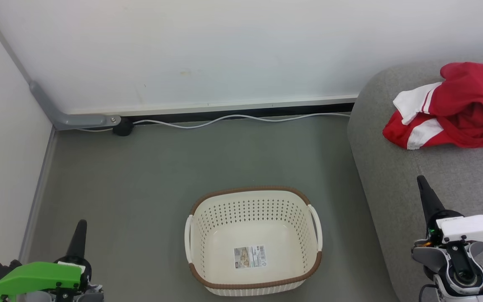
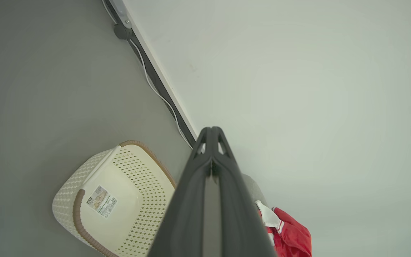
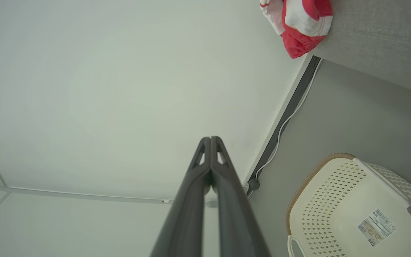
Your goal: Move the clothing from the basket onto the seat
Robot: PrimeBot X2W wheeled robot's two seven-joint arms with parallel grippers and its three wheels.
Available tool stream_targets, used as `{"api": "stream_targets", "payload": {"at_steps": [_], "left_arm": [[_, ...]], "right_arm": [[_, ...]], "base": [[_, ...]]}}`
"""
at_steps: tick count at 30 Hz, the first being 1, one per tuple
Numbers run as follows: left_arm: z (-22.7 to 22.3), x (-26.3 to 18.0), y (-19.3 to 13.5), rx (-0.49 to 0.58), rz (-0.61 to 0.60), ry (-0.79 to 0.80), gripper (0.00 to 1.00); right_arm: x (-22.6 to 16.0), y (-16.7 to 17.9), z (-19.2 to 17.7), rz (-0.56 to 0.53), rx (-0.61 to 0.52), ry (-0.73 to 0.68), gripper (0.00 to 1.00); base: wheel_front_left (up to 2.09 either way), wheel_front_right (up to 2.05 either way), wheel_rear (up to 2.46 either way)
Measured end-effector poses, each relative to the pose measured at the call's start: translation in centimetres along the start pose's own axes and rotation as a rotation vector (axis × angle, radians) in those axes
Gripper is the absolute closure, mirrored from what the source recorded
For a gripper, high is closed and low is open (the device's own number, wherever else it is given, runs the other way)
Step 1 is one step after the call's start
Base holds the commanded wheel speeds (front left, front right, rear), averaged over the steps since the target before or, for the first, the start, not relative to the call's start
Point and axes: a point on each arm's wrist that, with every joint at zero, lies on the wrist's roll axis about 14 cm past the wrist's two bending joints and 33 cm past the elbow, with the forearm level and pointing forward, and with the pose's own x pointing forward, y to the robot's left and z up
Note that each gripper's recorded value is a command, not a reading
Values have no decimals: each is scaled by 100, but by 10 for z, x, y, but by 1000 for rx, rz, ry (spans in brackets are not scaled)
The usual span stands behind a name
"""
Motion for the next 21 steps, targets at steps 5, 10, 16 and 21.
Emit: {"api": "stream_targets", "payload": {"at_steps": [5,10,16,21], "left_arm": [[-1,2,-3,-70,-15,4,100],[0,6,-8,-135,-35,5,100],[1,9,-12,-199,-57,10,100],[2,11,-16,-260,-77,13,100]], "right_arm": [[1,0,4,3,69,-10,100],[2,2,8,16,138,-19,100],[4,5,14,33,205,-33,100],[4,5,19,47,268,-43,100]], "base": [[0,0,0],[0,0,0],[0,0,0],[0,0,0]]}}
